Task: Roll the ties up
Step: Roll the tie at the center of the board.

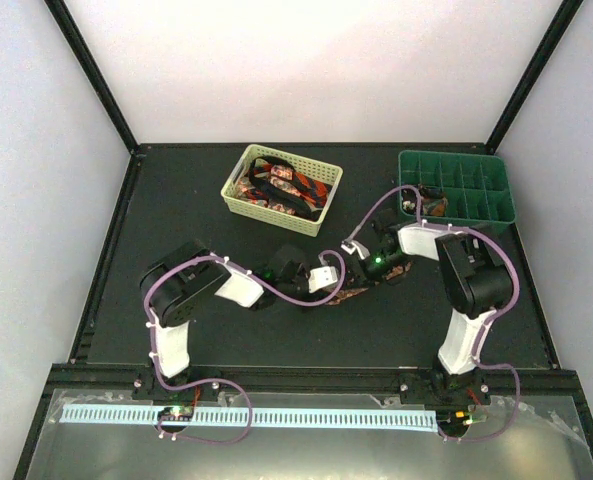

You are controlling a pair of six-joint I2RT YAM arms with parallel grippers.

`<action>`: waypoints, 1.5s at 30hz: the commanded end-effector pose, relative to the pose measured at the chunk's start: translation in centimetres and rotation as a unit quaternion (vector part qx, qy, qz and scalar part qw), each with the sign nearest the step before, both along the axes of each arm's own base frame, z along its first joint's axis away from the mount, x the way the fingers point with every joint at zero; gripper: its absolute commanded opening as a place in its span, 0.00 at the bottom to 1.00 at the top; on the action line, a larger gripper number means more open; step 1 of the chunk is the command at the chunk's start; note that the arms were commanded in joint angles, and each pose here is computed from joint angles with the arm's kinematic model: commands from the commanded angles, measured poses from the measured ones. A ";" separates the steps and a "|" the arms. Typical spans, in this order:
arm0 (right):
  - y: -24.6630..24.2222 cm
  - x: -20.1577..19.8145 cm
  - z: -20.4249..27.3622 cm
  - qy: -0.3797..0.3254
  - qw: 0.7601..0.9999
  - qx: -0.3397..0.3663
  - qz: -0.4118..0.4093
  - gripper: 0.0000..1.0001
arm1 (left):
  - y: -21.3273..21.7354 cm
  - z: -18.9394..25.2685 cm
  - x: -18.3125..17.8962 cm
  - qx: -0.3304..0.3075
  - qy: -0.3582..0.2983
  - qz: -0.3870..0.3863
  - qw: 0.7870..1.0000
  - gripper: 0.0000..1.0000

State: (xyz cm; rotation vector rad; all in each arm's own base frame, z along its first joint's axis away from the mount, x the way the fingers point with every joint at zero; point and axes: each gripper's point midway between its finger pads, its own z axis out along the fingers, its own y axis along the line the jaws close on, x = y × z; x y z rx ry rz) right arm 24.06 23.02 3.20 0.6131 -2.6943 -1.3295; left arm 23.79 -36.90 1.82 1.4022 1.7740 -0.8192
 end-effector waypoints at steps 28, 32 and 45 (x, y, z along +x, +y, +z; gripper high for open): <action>-5.3 0.4 -2.9 0.014 0.990 -0.132 -0.038 0.22 | 3.5 0.7 -1.1 -0.012 0.039 -0.004 0.999 0.35; -5.2 0.3 -3.2 0.019 0.991 -0.130 -0.036 0.22 | 2.8 2.2 -0.9 -0.044 0.038 -0.004 0.998 0.39; -4.9 0.8 -3.0 0.003 0.992 -0.122 -0.030 0.23 | 4.5 -1.2 1.4 0.048 0.035 0.063 0.996 0.39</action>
